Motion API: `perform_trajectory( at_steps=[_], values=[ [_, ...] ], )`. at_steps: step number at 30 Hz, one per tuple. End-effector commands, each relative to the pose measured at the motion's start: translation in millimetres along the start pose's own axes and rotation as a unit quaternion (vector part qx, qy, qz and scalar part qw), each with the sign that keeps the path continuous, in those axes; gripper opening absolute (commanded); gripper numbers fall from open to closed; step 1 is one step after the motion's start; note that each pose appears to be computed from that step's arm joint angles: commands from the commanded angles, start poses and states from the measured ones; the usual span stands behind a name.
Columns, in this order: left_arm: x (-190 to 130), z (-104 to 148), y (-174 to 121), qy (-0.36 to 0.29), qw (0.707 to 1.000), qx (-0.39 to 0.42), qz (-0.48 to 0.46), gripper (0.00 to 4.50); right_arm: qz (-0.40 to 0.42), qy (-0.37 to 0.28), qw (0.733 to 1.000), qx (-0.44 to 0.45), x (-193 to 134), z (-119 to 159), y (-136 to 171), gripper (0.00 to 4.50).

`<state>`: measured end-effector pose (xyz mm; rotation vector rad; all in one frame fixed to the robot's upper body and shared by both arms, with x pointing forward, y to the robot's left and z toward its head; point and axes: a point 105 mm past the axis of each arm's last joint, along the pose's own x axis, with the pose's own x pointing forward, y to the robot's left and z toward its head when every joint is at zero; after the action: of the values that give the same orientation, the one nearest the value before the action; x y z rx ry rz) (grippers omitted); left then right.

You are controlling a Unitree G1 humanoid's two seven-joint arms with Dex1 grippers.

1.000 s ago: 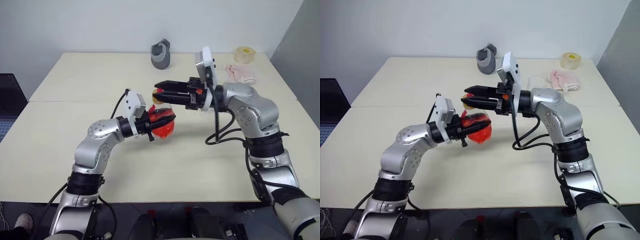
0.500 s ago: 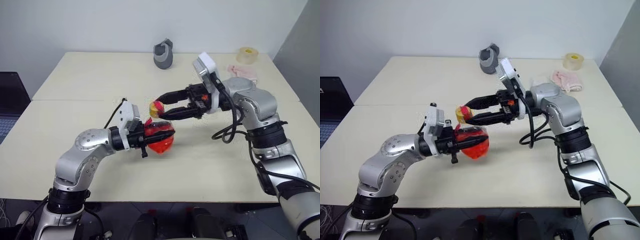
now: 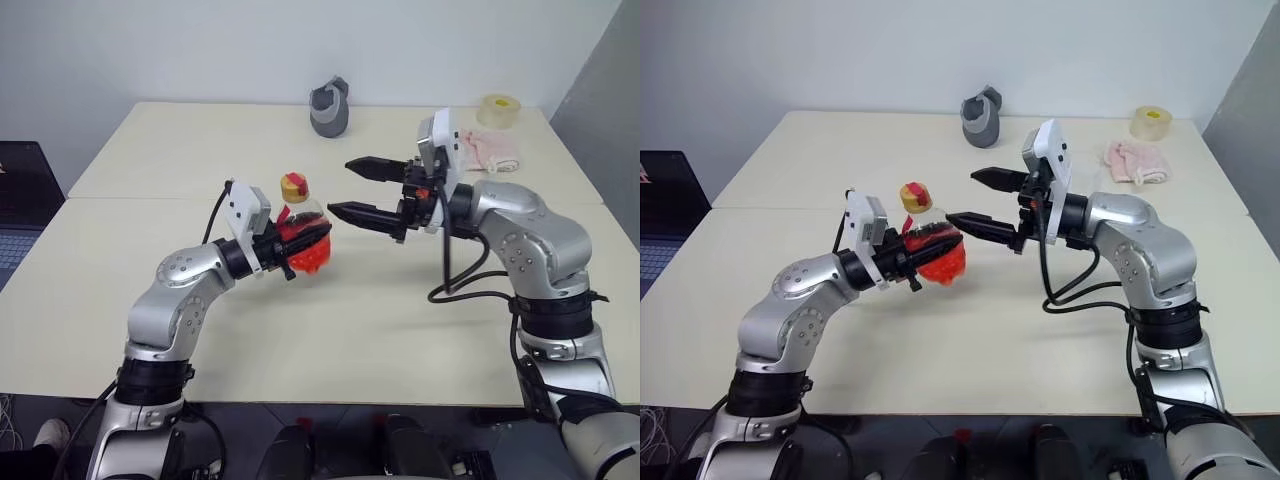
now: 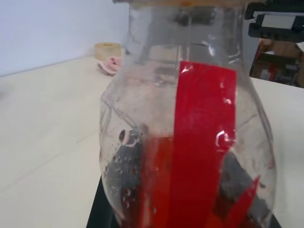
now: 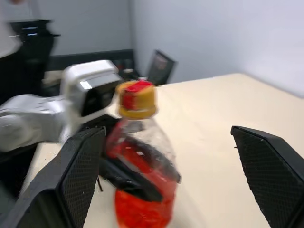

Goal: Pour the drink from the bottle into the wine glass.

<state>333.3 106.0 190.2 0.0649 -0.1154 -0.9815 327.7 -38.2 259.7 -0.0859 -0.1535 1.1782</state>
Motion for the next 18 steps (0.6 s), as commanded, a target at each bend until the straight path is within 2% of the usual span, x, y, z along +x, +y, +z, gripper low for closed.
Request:
perform_trajectory(
  at_steps=[1,18],
  values=[
    [13.0,18.2,0.2,-0.032,0.999,0.030,-0.008,0.99,-0.036,-0.038,0.998,-0.034,8.4,18.5,-1.2,4.50],
    [26.0,12.2,3.5,-0.023,0.999,0.029,-0.032,0.99,-0.032,-0.061,0.997,-0.043,37.9,30.6,5.4,4.50]
  ],
)
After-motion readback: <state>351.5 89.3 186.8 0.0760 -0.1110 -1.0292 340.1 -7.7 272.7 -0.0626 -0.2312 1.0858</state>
